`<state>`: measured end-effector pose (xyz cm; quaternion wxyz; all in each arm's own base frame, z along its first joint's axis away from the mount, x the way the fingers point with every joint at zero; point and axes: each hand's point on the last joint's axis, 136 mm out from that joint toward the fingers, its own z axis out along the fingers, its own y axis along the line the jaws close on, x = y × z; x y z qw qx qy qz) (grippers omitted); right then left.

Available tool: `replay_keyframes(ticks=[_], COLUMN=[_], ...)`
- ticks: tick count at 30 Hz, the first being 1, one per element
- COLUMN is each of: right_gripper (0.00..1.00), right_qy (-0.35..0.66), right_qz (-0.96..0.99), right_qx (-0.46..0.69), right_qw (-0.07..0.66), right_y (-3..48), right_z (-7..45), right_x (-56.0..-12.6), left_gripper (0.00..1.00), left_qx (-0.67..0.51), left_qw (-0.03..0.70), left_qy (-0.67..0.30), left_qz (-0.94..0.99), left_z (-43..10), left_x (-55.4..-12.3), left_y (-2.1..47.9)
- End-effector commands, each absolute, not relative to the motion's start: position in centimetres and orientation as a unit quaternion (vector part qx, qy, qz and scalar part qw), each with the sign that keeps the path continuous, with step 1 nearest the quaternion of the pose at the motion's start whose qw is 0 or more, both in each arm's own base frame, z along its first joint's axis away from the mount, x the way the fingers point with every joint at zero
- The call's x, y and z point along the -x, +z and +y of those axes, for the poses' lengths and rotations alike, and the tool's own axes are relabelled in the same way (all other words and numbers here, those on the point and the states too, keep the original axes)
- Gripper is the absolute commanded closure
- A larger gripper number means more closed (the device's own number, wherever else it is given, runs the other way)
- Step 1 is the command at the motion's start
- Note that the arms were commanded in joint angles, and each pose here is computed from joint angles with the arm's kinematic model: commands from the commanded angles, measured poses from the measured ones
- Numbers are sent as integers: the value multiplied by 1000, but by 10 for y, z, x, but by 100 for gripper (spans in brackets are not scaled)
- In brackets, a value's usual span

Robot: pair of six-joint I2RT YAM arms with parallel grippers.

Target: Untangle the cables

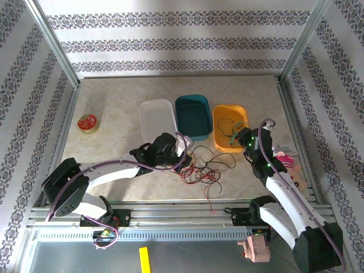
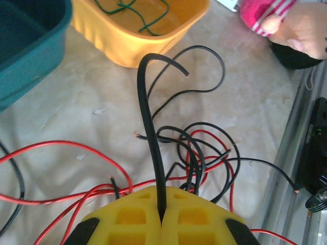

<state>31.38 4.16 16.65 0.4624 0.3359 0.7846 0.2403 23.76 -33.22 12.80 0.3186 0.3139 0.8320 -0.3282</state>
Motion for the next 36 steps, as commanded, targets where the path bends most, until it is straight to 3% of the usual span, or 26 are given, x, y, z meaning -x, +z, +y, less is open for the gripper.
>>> replay_keyframes(ticks=[1, 9, 11, 12, 15, 20, 29, 36], right_gripper=[100, 99, 70, 62, 55, 53, 53, 53], right_qy=[257, 297, 304, 304, 296, 276, 260, 233], right_qz=[792, 828, 841, 844, 841, 854, 868, 861], right_qx=[-296, -221, -202, -197, -189, -158, -139, -169], right_qw=[468, 420, 400, 396, 411, 412, 400, 419], right_y=[182, 177, 176, 176, 183, 183, 166, 158], right_z=[47, 76, 84, 86, 87, 93, 96, 78], right_x=[-332, -387, -394, -396, -390, -368, -330, -315], left_gripper=[100, 100, 100, 100, 100, 100, 100, 100], left_qx=[-267, -233, -228, -226, -241, -266, -236, -237], left_qw=[344, 350, 351, 352, 350, 363, 482, 545], left_qy=[-327, -289, -290, -294, -317, -341, -310, -339], left_qz=[839, 860, 861, 860, 848, 825, 785, 729], left_z=[-322, -309, -307, -307, -314, -320, -319, -328], left_x=[-255, -272, -274, -274, -269, -263, -302, -308], left_y=[138, 132, 133, 136, 151, 192, 289, 359])
